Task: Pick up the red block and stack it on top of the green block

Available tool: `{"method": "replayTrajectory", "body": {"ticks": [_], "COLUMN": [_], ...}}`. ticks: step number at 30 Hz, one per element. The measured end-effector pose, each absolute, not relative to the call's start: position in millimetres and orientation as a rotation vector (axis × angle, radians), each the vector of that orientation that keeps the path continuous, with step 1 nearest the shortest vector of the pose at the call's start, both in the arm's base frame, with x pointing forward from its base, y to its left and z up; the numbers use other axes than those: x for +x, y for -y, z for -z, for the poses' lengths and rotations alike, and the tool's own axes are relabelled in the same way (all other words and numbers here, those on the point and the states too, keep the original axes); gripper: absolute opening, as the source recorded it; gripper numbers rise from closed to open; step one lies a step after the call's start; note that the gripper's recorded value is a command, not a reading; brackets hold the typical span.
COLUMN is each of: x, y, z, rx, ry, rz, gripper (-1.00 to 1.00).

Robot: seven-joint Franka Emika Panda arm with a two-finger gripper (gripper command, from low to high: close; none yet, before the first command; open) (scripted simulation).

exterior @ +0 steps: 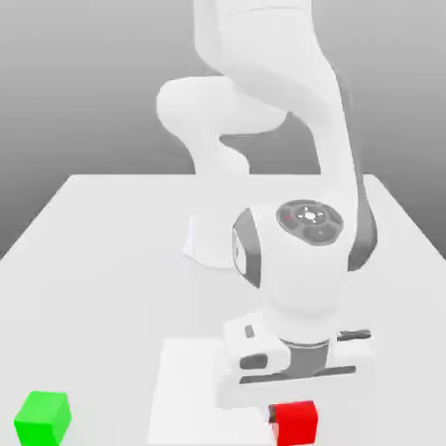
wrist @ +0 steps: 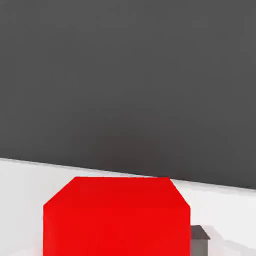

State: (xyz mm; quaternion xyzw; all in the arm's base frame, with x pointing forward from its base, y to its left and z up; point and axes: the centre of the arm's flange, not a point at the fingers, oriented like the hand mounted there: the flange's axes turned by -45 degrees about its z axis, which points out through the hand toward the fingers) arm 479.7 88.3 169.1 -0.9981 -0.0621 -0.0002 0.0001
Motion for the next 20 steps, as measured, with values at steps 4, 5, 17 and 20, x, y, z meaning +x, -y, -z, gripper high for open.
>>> {"method": "replayTrajectory", "body": {"ticks": [4,5,17,20], "x": [488,493,473,473], "y": [-57,-32,235,235], "z": [-210,-213,-188,-188], "rx": [-3.142,-3.144,-3.008,-3.008], "ry": [0.081,-0.007,-0.902,-0.902], "rz": [-0.002,-0.004,0.000,0.000], "gripper": [-1.00,-1.00,1.00,1.00]}}
